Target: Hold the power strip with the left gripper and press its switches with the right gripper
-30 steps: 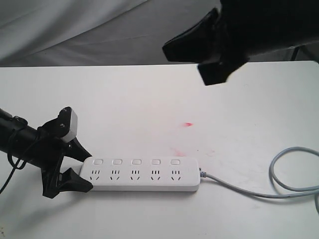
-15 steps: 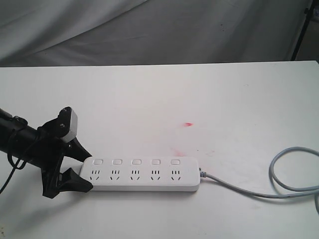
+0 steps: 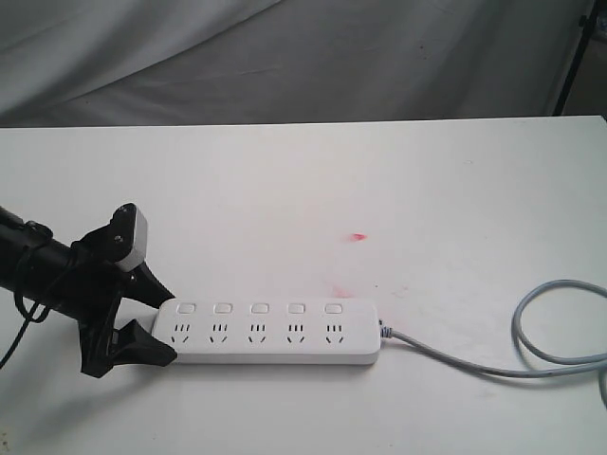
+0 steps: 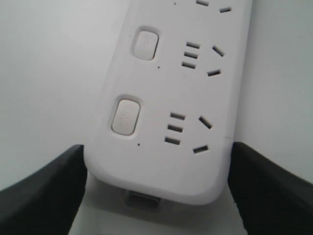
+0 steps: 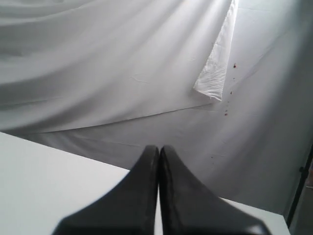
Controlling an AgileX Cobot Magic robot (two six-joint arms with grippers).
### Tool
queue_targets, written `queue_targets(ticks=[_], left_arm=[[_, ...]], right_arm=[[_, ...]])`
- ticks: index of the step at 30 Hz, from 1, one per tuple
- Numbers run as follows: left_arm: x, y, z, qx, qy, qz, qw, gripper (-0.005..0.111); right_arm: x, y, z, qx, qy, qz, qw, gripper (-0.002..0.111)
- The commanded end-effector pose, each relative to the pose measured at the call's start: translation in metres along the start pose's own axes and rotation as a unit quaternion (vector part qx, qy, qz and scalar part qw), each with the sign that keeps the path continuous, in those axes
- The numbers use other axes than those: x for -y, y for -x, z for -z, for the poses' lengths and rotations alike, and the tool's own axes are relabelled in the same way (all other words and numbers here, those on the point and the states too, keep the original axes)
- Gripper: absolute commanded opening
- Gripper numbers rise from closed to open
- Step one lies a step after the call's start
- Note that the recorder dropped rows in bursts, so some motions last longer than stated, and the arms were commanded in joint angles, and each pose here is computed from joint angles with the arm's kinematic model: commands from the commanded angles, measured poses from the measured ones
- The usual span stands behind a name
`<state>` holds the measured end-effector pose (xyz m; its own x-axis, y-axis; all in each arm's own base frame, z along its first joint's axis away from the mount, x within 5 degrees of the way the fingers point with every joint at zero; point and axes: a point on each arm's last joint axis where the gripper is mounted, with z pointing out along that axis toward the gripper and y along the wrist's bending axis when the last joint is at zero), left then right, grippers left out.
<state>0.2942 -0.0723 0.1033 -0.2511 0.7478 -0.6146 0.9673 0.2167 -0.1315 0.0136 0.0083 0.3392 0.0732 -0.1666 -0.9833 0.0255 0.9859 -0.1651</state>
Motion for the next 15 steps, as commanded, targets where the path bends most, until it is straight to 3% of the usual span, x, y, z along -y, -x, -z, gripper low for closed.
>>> queue_targets(ticks=[1,8,15], left_arm=[[0.002,0.0,-0.001,-0.002,-0.003,-0.004,1.0,0.028],[0.002,0.0,-0.001,-0.002,-0.003,-0.004,1.0,0.028],[0.002,0.001,-0.001,-0.002,-0.004,-0.004,1.0,0.028]], right_arm=[[0.0,-0.002,0.001,0.004,-0.004,-0.036,0.999,0.0],[0.002,-0.009,0.005,0.003,-0.024,-0.01,1.0,0.0],[0.006,-0.039,-0.005,-0.006,-0.066,-0.025,0.997,0.0]])
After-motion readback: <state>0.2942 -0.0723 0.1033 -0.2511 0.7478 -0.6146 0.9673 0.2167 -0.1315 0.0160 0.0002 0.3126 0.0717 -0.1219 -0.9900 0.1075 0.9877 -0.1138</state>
